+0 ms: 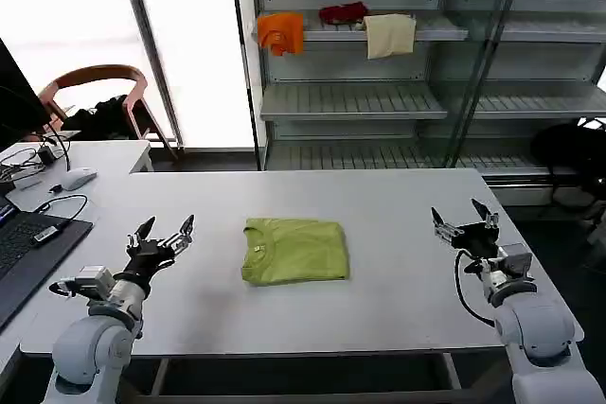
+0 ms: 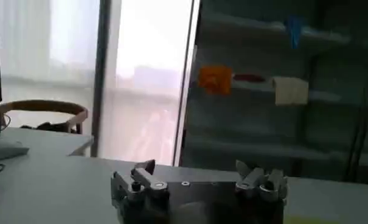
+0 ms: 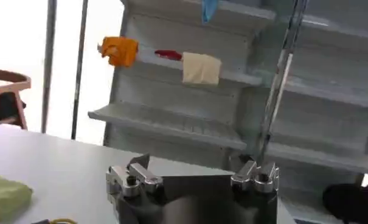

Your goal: Fold and organize the clothes.

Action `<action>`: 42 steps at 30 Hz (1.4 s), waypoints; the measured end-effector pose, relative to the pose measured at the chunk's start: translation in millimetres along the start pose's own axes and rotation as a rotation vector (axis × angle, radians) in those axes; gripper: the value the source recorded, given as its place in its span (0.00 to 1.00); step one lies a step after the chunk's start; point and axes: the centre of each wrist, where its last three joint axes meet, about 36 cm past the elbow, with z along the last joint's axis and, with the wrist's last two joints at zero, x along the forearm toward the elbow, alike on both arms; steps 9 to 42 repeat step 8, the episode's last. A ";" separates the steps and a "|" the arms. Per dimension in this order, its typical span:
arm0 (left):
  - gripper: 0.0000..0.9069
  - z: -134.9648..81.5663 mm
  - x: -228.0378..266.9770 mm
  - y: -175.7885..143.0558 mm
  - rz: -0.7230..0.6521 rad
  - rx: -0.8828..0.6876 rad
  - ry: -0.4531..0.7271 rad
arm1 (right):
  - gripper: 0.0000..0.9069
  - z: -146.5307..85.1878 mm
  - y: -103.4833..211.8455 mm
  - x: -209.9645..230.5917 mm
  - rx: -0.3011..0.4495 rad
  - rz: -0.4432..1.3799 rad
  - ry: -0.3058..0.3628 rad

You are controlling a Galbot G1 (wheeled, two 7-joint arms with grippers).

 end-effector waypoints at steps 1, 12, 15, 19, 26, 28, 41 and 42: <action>1.00 0.9 0.1 -0.1 0.004 -0.002 0.000 | 1.00 1.4 -1.2 0.1 -0.007 -0.011 0.000; 1.00 8.2 -2.5 -1.6 0.001 -0.021 -0.035 | 1.00 8.4 -6.7 0.7 -0.052 -0.082 -0.003; 1.00 8.2 -2.5 -1.6 0.001 -0.021 -0.035 | 1.00 8.4 -6.7 0.7 -0.052 -0.082 -0.003; 1.00 8.2 -2.5 -1.6 0.001 -0.021 -0.035 | 1.00 8.4 -6.7 0.7 -0.052 -0.082 -0.003; 1.00 8.2 -2.5 -1.6 0.001 -0.021 -0.035 | 1.00 8.4 -6.7 0.7 -0.052 -0.082 -0.003; 1.00 8.2 -2.5 -1.6 0.001 -0.021 -0.035 | 1.00 8.4 -6.7 0.7 -0.052 -0.082 -0.003; 1.00 8.2 -2.5 -1.6 0.001 -0.021 -0.035 | 1.00 8.4 -6.7 0.7 -0.052 -0.082 -0.003; 1.00 8.2 -2.5 -1.6 0.001 -0.021 -0.035 | 1.00 8.4 -6.7 0.7 -0.052 -0.082 -0.003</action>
